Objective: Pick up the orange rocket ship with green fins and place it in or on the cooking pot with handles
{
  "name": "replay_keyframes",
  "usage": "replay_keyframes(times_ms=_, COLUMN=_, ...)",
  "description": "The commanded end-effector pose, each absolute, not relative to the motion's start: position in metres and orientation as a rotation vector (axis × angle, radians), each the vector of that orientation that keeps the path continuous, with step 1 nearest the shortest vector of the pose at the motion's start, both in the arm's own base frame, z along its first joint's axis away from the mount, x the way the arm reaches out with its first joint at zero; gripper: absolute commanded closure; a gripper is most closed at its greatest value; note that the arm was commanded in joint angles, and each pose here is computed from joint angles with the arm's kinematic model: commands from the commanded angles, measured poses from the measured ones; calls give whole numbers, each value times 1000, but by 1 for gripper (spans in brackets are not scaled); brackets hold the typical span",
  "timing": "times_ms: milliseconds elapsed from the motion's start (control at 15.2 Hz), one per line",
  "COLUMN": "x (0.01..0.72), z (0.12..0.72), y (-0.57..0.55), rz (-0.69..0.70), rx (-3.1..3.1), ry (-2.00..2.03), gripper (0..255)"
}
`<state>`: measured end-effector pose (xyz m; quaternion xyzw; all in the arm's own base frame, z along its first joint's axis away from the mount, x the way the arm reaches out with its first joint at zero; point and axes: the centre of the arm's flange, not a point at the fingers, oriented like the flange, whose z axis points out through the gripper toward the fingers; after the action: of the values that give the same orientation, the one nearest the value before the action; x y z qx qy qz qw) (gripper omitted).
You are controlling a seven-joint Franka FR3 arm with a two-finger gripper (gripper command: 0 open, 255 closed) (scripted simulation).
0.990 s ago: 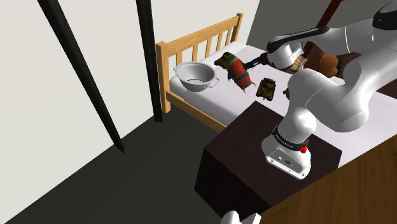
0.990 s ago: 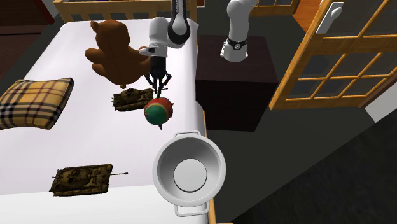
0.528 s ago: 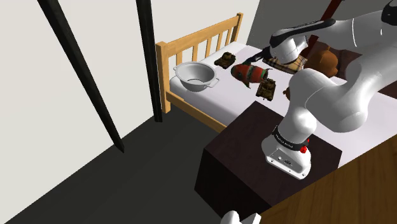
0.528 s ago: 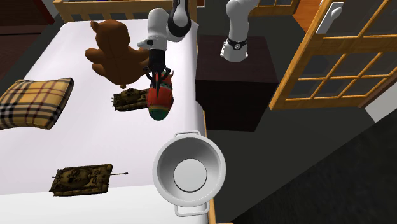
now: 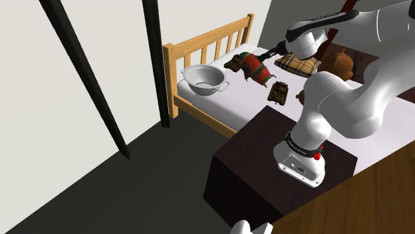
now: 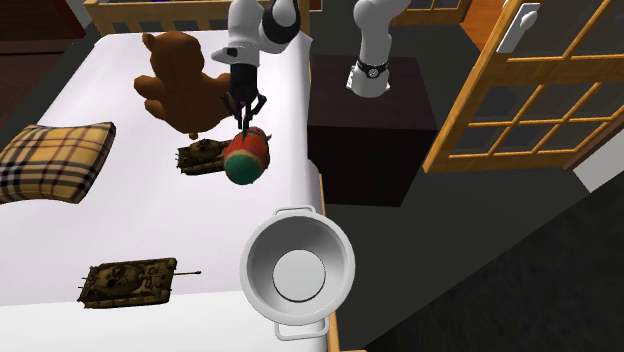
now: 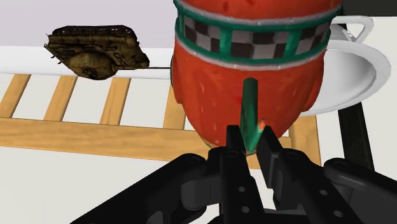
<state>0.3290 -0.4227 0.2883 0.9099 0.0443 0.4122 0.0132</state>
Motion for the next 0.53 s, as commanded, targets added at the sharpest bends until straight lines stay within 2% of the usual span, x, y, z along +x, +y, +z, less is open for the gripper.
replay_keyframes(times_ms=0, x=329, z=299, y=-423, rz=1285, rx=2832, ry=138, gripper=255)
replay_keyframes(times_ms=198, x=329, z=314, y=-423, rz=1285, rx=2832, ry=138, gripper=255)
replay_keyframes(times_ms=462, x=371, z=321, y=-393, rz=1285, rx=2832, ry=138, gripper=255)
